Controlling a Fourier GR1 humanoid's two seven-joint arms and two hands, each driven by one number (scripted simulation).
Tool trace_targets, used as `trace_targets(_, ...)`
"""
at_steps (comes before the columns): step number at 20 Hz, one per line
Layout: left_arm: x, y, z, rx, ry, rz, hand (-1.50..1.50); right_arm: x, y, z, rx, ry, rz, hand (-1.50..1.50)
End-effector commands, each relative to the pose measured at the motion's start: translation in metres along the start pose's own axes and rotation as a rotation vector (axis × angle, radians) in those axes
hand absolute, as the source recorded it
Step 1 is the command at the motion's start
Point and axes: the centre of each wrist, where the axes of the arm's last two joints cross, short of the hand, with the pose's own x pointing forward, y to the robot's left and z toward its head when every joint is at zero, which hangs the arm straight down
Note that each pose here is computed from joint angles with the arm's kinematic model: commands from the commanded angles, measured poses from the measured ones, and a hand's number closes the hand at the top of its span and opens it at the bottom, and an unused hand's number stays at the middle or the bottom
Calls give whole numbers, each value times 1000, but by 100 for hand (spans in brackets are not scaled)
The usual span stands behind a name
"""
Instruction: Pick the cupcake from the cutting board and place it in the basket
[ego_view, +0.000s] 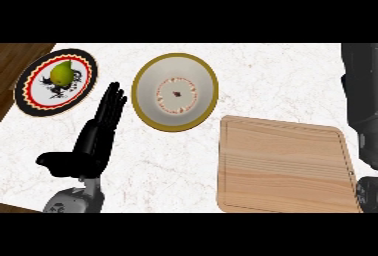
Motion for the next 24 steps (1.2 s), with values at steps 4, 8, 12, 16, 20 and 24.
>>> trace_targets(4, -3, 3, 5, 18, 17, -6, 0, 9, 13, 1, -67, 267, 117, 150)
trace_targets(8, -8, 8, 1, 54, 17, -8, 0, 15, 14, 6, -84, 275, 140, 150)
trace_targets(12, -7, 23, 2, 61, 36, -14, 0, 4, 19, -7, -100, 304, 69, 150)
trace_targets(16, -6, 12, 8, 78, 25, 2, 0, 8, 15, -7, -132, 315, 91, 150)
trace_targets(20, -13, 25, 11, 95, 26, -18, 0, -8, 33, -10, -116, 320, 132, 150)
trace_targets(24, -19, 20, 28, 111, 45, -4, 0, -17, 44, -4, -84, 331, 188, 150)
